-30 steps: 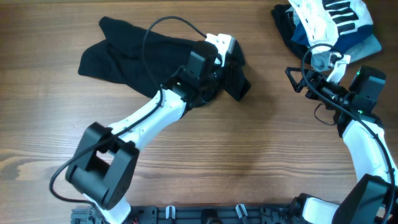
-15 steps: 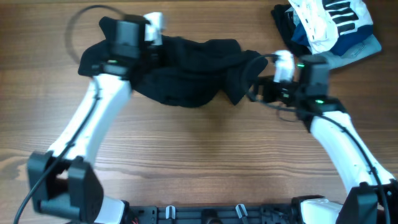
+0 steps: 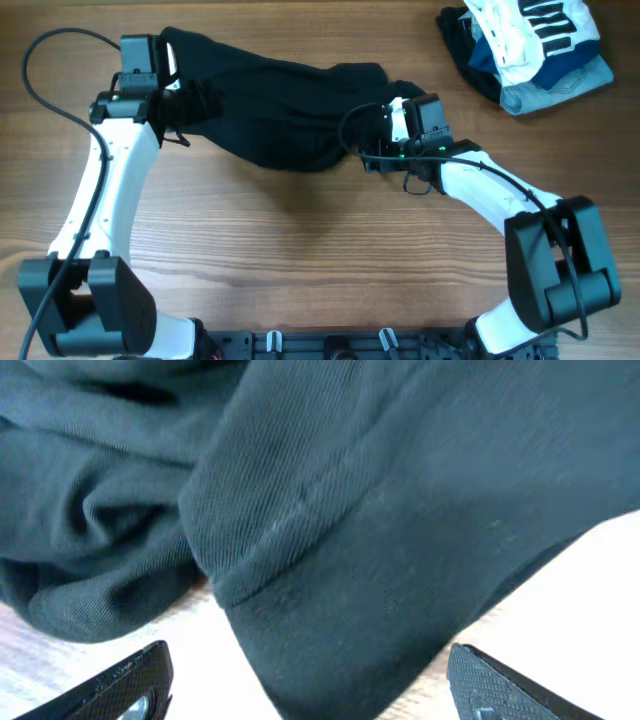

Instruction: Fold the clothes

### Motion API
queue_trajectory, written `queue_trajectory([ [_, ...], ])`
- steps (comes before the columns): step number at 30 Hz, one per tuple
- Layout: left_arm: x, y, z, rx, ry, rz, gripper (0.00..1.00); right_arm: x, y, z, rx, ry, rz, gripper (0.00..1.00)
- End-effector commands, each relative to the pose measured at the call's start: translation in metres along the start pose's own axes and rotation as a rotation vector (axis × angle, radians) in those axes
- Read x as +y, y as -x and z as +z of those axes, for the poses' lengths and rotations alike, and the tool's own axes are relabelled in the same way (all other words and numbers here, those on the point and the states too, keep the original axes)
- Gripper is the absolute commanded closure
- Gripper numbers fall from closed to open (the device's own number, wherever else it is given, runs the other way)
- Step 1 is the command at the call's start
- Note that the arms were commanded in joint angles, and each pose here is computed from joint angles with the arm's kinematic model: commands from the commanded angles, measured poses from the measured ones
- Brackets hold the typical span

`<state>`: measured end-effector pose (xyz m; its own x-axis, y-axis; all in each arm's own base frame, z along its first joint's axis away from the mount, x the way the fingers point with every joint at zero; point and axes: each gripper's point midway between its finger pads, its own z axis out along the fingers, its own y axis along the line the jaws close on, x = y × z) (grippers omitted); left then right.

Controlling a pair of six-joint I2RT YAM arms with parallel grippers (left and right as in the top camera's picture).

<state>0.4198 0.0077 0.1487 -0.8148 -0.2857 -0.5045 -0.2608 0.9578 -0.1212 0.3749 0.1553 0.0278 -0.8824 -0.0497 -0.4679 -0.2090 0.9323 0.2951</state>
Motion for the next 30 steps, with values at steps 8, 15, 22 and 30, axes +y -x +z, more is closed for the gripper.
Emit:
queue_trajectory([
  [8,0.017,-0.013,0.085,0.071,0.100,0.056,0.00,-0.002,-0.016,0.035,0.058,0.039,0.087,0.32],
  [15,0.020,-0.009,0.090,0.051,0.122,0.055,0.00,-0.018,0.029,-0.016,-0.086,0.021,0.137,0.83],
  [22,0.019,-0.004,0.091,0.032,0.117,0.053,0.00,-0.075,0.126,-0.131,-0.406,-0.070,0.213,0.83],
  [30,0.020,-0.005,0.090,0.039,0.118,0.077,0.00,-0.044,0.132,-0.095,-0.367,0.108,0.128,0.46],
])
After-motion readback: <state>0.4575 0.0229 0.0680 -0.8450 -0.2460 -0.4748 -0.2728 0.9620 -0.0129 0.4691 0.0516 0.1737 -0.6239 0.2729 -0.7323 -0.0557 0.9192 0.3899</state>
